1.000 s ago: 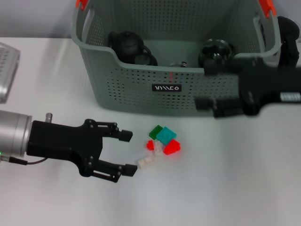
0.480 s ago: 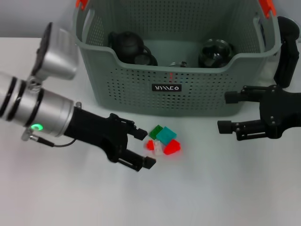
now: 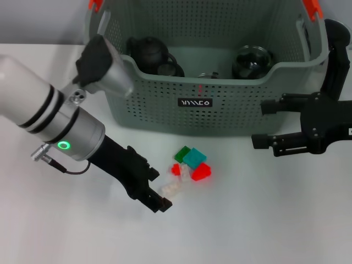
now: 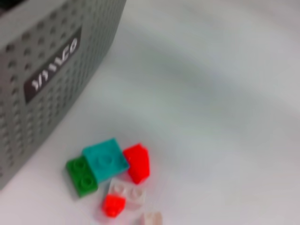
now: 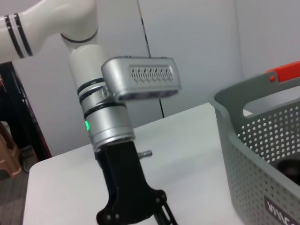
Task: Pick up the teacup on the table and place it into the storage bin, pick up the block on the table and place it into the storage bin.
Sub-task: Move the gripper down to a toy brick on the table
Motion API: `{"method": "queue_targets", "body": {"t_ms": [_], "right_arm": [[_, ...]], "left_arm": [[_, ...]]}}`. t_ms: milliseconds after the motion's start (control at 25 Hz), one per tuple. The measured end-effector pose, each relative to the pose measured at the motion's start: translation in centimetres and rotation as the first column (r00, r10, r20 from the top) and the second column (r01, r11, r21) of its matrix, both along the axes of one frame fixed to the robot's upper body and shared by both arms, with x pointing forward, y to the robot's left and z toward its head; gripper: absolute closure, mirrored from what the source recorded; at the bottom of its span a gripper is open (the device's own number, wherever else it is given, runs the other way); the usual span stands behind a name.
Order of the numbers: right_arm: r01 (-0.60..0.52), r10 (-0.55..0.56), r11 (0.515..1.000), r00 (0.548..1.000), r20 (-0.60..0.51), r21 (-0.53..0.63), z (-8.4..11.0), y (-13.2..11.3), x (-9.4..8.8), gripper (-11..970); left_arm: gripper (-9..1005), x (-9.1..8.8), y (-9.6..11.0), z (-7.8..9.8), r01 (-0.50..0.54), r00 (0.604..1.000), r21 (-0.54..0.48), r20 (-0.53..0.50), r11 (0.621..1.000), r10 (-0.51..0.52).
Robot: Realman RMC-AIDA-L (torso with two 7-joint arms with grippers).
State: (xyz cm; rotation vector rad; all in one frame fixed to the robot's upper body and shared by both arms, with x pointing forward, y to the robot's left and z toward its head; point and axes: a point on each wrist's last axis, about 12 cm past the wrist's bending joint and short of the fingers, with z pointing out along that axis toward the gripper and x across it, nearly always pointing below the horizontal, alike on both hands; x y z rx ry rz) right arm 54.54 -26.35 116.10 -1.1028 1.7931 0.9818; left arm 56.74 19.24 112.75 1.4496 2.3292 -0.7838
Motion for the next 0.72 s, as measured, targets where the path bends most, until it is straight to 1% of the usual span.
{"method": "queue_targets", "body": {"t_ms": [120, 200, 240, 280, 360, 480, 640, 720], "right_arm": [[0.007, -0.007, 1.0, 1.0, 0.007, -0.002, 0.1, 0.1, 0.2, 34], [0.008, -0.008, 1.0, 1.0, 0.011, -0.002, 0.2, 0.2, 0.4, 34], [0.005, -0.005, 1.0, 1.0, 0.011, -0.001, 0.2, 0.3, 0.5, 34], [0.003, -0.003, 1.0, 1.0, 0.012, 0.0, 0.3, 0.4, 0.6, 34], [-0.001, 0.001, 1.0, 1.0, 0.013, 0.001, 0.3, 0.5, 0.7, 34], [-0.003, 0.003, 1.0, 1.0, 0.019, 0.001, 0.4, 0.6, 0.8, 34], [-0.001, 0.001, 1.0, 1.0, 0.027, -0.001, 0.5, 0.7, 1.0, 35], [-0.001, 0.001, 1.0, 1.0, 0.029, -0.001, 0.5, 0.7, 1.0, 35]], "left_arm": [[160, -0.1, -0.9, 0.1, -0.007, 1.0, 0.047, 0.008, 0.999, 0.006], [164, 0.0, -1.1, 0.1, -0.013, 1.0, 0.06, 0.016, 0.998, 0.012], [167, 0.0, -1.4, 0.2, -0.02, 1.0, 0.072, 0.026, 0.997, 0.018], [169, 0.3, -2.1, 0.2, -0.041, 0.998, 0.102, 0.048, 0.994, 0.037], [174, 0.4, -2.5, 0.1, -0.049, 0.998, 0.114, 0.056, 0.992, 0.042], [180, 0.5, -3.2, -0.2, -0.062, 0.996, 0.151, 0.071, 0.987, 0.052], [190, 0.4, -4.2, -0.9, -0.077, 0.994, 0.224, 0.095, 0.972, 0.057], [194, 0.3, -4.5, -1.0, -0.075, 0.994, 0.235, 0.098, 0.969, 0.053]]}}
